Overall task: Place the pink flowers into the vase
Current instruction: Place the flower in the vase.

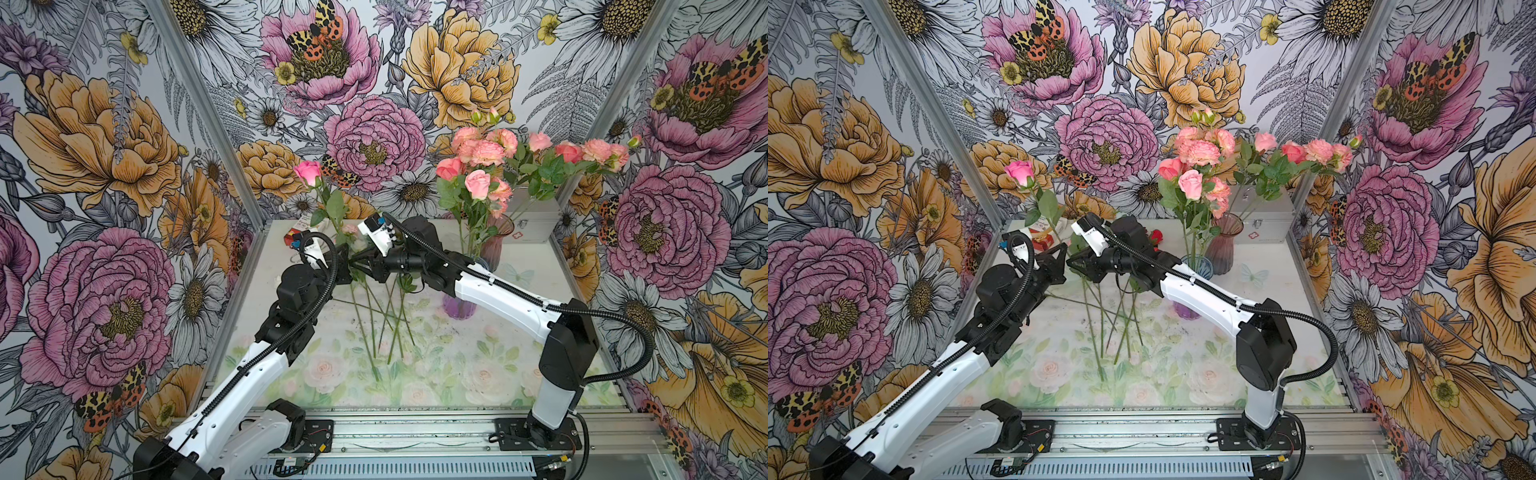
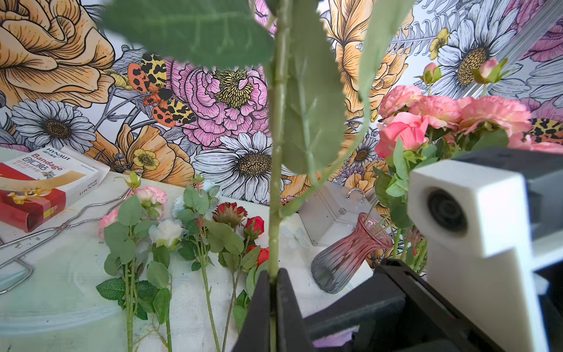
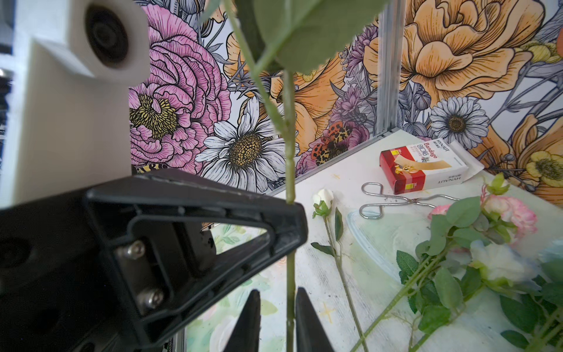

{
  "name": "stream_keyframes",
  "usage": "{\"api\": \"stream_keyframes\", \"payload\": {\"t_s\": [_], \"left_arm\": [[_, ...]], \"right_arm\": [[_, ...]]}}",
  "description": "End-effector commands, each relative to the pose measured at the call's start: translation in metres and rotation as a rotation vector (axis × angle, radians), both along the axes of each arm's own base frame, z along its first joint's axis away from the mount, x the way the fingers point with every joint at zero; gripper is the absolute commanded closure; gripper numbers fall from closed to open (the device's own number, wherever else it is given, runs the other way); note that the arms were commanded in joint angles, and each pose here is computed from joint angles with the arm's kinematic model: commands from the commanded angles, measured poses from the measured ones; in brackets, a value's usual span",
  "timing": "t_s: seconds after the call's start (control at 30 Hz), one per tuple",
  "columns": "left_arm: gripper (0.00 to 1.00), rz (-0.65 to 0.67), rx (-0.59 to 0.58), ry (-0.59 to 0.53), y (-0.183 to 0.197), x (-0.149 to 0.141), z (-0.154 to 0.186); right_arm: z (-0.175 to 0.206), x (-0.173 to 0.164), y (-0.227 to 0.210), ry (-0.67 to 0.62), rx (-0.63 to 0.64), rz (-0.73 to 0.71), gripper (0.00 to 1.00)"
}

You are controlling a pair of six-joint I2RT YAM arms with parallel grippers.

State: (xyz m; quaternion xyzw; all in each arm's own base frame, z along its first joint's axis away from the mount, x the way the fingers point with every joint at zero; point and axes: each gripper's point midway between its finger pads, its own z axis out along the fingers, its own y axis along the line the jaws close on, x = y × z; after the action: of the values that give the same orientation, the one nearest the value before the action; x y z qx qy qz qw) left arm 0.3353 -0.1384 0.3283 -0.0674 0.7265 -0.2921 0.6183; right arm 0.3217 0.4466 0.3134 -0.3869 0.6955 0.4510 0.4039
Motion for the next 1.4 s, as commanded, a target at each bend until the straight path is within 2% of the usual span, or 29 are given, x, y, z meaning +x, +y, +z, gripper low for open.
{"api": "stream_keyframes", "payload": {"t_s": [0.0,0.43,1.13,1.3,1.37], "left_arm": [[1.00,-0.033,-0.043,-0.053,-0.006,-0.005,0.023],[1.00,-0.051,-0.080,-0.060,-0.008,-0.008,0.030],[0.98,-0.072,-0.089,-0.023,-0.014,-0.007,0.019],[0.81,-0.059,-0.090,-0.013,-0.011,-0.007,0.017],[0.68,-0.056,-0.089,-0.012,-0.010,-0.007,0.017]], "right_arm": [[0.001,0.002,0.005,0.003,0.006,0.004,0.81],[0.002,0.004,0.004,0.008,0.009,-0.006,1.00],[0.001,-0.012,0.008,-0.015,-0.010,-0.014,1.00],[0.000,-0.010,0.006,-0.026,-0.016,-0.024,1.00],[-0.001,-0.009,0.005,-0.029,-0.020,-0.031,1.00]]}}
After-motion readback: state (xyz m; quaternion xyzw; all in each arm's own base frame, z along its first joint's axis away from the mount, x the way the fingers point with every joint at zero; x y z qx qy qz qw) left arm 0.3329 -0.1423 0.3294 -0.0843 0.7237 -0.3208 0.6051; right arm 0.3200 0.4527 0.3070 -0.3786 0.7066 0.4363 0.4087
